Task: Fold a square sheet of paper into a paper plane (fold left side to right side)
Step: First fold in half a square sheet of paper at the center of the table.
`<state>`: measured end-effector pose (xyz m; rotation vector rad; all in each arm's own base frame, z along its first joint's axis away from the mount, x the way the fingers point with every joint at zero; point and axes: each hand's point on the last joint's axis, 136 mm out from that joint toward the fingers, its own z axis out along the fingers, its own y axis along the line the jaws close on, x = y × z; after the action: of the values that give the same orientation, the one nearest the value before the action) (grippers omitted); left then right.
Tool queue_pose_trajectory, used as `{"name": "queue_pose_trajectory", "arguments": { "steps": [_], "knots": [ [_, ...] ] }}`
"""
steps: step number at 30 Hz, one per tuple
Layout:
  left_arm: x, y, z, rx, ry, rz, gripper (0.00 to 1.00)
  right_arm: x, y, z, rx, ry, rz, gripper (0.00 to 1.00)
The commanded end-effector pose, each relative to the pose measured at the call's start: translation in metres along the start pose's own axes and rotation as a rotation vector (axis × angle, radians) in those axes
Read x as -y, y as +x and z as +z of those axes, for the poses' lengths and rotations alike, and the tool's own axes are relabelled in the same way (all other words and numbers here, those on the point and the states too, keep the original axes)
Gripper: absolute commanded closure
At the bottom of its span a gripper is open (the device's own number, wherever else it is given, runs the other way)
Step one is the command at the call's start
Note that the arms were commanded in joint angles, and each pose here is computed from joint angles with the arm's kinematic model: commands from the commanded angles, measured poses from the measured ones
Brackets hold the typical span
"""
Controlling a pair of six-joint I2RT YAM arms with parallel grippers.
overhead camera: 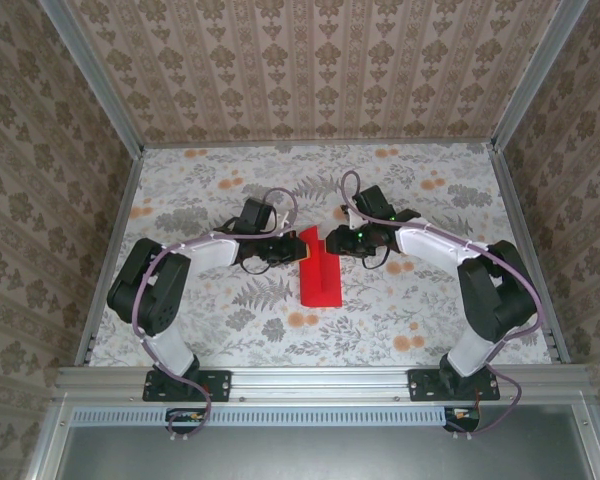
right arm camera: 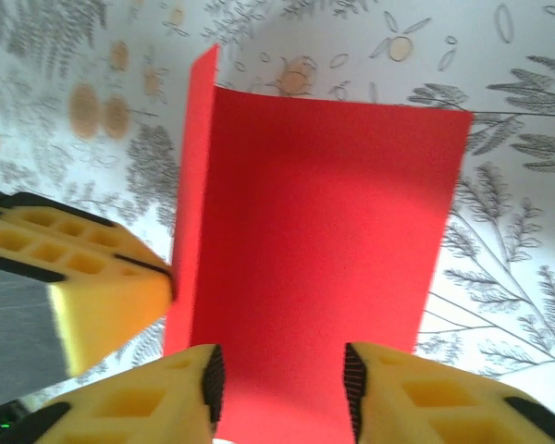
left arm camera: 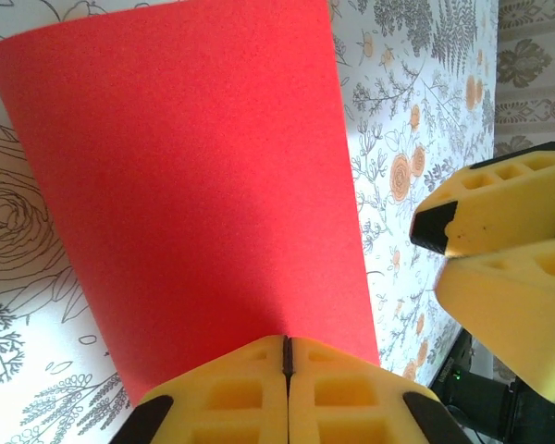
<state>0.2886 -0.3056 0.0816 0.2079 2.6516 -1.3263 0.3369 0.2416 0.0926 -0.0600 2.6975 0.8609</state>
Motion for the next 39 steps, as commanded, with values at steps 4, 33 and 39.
{"name": "queue_pose_trajectory", "arguments": {
  "steps": [4, 33, 39],
  "knots": [
    [0.001, -0.003, 0.003, 0.004, -0.006, 0.012, 0.95, -0.026, 0.003, 0.006, -0.022, -0.191, 0.115, 0.53],
    [0.002, -0.002, -0.002, 0.005, -0.025, 0.031, 0.87, -0.012, 0.02, 0.034, -0.115, -0.119, 0.146, 0.99],
    [-0.005, -0.002, -0.018, 0.023, -0.12, 0.07, 0.62, 0.006, 0.024, 0.034, -0.117, -0.024, 0.12, 0.99]
  ]
}}
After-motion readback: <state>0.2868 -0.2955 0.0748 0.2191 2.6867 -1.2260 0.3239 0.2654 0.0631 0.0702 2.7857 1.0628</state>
